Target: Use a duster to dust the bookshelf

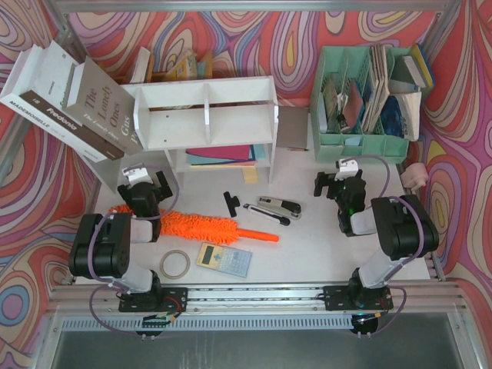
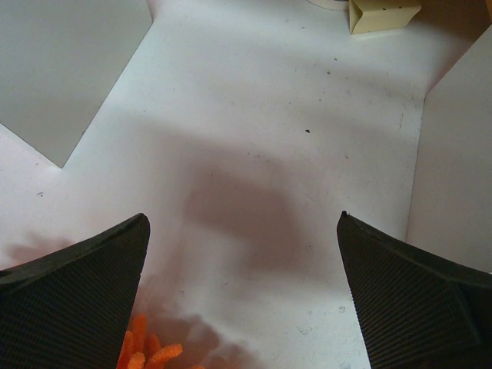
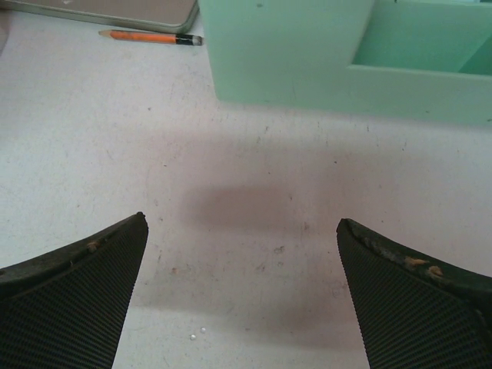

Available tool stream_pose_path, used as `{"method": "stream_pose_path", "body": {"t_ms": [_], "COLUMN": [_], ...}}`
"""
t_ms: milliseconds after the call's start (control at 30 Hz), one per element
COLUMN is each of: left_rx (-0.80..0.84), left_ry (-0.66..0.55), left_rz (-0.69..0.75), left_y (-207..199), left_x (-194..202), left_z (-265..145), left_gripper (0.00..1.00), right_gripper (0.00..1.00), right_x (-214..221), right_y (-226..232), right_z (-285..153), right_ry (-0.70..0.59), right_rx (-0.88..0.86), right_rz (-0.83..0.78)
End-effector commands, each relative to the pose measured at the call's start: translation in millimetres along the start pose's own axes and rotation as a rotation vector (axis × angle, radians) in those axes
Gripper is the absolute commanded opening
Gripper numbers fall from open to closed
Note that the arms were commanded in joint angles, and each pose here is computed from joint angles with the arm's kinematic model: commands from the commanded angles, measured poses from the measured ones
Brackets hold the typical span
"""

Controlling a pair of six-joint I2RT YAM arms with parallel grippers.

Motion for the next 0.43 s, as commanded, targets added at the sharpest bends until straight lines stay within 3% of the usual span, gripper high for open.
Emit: {"method": "stream_pose_path", "body": {"t_ms": [0,400], "left_rx": [0.007,0.019], "left_ry": [-0.003,0.024], "left_rz": [-0.003,0.014], "left_y": [0.0,-2.8], "left_x": [-1.1,-0.3], "left_z": [0.7,4.1], "left_gripper": [0.98,0.99], "right_gripper": [0.99,0.99], "right_x": [-11.0,-10.1], "right_y": [2.9,3.5], "right_z": [2.3,2.6], "right_ry": [-0.064,-0.061], "right_rx": [0.009,0.005], "right_rz": [-0.021,-0.019]}}
Point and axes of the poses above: each gripper's point midway between its finger pads, its own z axis out along the fingers, its own y axis along the line the jaws close on, x = y × z, the point moved 5 cm from there along -z, back along the fingers, and after that the axes turned 2 degrees about -z, right-handed, at the moved point
